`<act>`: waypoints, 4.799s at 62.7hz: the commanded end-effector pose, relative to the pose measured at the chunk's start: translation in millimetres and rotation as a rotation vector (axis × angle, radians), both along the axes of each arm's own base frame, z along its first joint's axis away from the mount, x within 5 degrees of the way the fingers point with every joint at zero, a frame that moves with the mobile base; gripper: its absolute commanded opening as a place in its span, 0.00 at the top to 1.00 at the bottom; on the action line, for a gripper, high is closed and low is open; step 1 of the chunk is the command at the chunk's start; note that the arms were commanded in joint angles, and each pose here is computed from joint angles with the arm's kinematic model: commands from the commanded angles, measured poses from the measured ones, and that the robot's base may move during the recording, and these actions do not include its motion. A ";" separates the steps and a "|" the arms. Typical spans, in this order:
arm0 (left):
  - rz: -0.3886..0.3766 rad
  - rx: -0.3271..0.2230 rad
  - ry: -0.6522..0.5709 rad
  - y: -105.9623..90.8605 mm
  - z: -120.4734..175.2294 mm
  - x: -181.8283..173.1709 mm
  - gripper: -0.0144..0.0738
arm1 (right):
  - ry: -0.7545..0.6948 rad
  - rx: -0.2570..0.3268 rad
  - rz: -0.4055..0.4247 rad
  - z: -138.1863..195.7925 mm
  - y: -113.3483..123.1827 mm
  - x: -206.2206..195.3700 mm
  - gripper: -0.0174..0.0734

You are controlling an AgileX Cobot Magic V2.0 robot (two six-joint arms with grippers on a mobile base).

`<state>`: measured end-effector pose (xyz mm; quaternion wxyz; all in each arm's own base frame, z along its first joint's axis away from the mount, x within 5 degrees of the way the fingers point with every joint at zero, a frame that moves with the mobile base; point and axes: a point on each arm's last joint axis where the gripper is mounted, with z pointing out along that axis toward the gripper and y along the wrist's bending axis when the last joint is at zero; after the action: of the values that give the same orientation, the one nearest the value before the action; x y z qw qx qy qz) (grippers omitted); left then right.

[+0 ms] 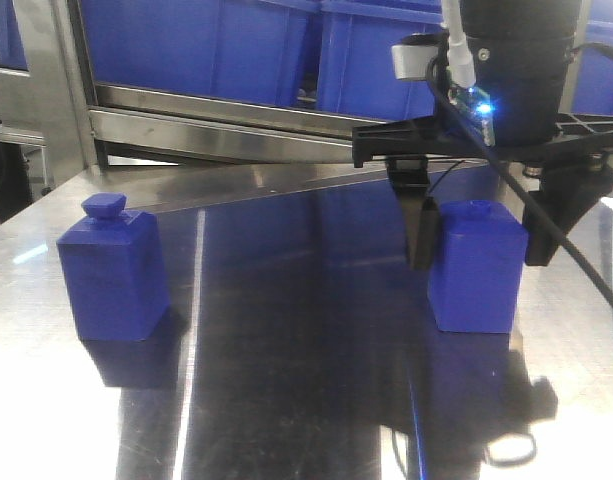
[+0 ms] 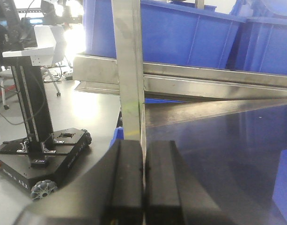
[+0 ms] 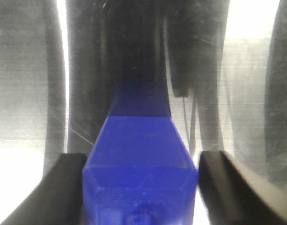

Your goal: Pick and sort blue part to right shelf

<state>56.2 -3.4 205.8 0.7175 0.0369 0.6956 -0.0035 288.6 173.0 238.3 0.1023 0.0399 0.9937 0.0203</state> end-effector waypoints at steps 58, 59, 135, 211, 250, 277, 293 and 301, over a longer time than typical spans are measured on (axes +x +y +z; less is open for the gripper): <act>0.007 -0.017 -0.082 0.8 1.0 -1.0 0.70 | -0.528 0.152 0.296 60.3 -60.2 -43.9 0.38; 0.007 -0.017 -0.082 0.8 1.0 -1.0 0.70 | -0.540 0.150 0.305 59.7 -62.7 -45.4 0.38; 0.007 -0.017 -0.082 0.8 1.0 -1.0 0.70 | -1.394 -0.058 0.143 92.8 -165.9 -215.8 0.38; -0.001 -0.047 -0.097 0.5 6.8 -1.9 0.70 | -1.400 -0.059 0.142 93.0 -166.3 -219.1 0.38; -0.144 -0.128 0.157 -19.7 96.2 51.2 0.69 | -1.400 -0.059 0.142 93.0 -166.3 -219.1 0.38; -0.320 -0.036 0.461 -88.3 109.8 140.0 0.24 | -1.400 -0.059 0.142 93.0 -166.3 -219.1 0.38; -0.252 -0.071 0.831 -118.5 109.5 187.7 0.24 | -1.400 -0.059 0.142 93.0 -166.3 -219.1 0.38; -0.228 -0.081 0.989 -128.2 107.4 200.2 0.24 | -1.400 -0.059 0.142 93.0 -166.3 -219.1 0.38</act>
<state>251.6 -123.4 296.6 0.3100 0.0923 0.9404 -0.1047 70.0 6.9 315.0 0.6785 -0.0501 0.7325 0.0240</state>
